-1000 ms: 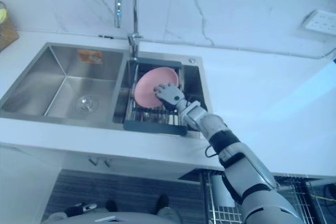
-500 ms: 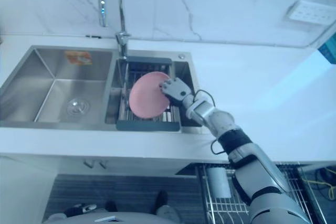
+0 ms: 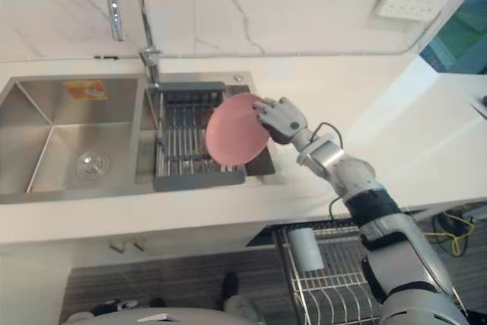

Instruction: Walk over to the sink, pick up the cup, carry it to the dishwasher, place the cup inside the dishwasher, then close the dishwasher door

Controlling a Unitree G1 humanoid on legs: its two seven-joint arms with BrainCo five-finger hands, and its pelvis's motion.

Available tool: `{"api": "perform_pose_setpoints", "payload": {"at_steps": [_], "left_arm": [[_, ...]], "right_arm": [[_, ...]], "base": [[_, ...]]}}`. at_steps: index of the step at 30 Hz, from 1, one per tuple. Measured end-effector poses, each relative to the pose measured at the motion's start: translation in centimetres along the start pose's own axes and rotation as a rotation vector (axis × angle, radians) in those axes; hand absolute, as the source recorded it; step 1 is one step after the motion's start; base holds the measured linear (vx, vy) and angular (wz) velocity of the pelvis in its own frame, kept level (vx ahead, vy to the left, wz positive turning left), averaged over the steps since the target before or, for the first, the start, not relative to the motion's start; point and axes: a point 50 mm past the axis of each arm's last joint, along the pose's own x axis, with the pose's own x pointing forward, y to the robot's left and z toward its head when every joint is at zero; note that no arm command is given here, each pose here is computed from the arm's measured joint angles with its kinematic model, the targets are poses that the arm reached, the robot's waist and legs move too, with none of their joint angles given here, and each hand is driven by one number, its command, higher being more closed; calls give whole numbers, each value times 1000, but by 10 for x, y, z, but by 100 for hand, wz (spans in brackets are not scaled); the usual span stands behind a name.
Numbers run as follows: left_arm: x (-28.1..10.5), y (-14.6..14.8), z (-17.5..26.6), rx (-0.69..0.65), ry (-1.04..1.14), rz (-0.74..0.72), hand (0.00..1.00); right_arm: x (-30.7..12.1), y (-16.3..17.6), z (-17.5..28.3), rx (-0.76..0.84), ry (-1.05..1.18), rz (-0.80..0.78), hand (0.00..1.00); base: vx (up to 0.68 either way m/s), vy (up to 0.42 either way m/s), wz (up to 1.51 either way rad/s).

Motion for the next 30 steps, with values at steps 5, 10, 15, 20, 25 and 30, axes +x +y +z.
{"api": "perform_pose_setpoints", "payload": {"at_steps": [5, 10, 15, 20, 25, 30], "left_arm": [[0, 2, -2, 3, 11, 10, 0], [-1, 4, -3, 10, 21, 27, 0], [-1, 4, -4, 8, 29, 29, 0], [-1, 5, -6, 4, 32, 31, 0], [-2, 5, -12, 0, 48, 33, 0], [-2, 5, -14, 8, 54, 34, 0]], "right_arm": [[-8, 1, -2, 40, 7, 0, 100], [-13, 3, -3, 50, 18, 5, 100], [-15, 1, -7, 79, 59, -26, 100], [-20, -11, -23, 104, 177, -98, 100], [-26, -20, -31, 127, 237, -155, 100], [-43, -23, -48, 98, 319, -160, 100]], "base": [[-1, 3, -5], [-11, 5, -2], [0, 0, 0], [-7, -6, -4], [7, -8, -14], [-2, 1, -18]]}}
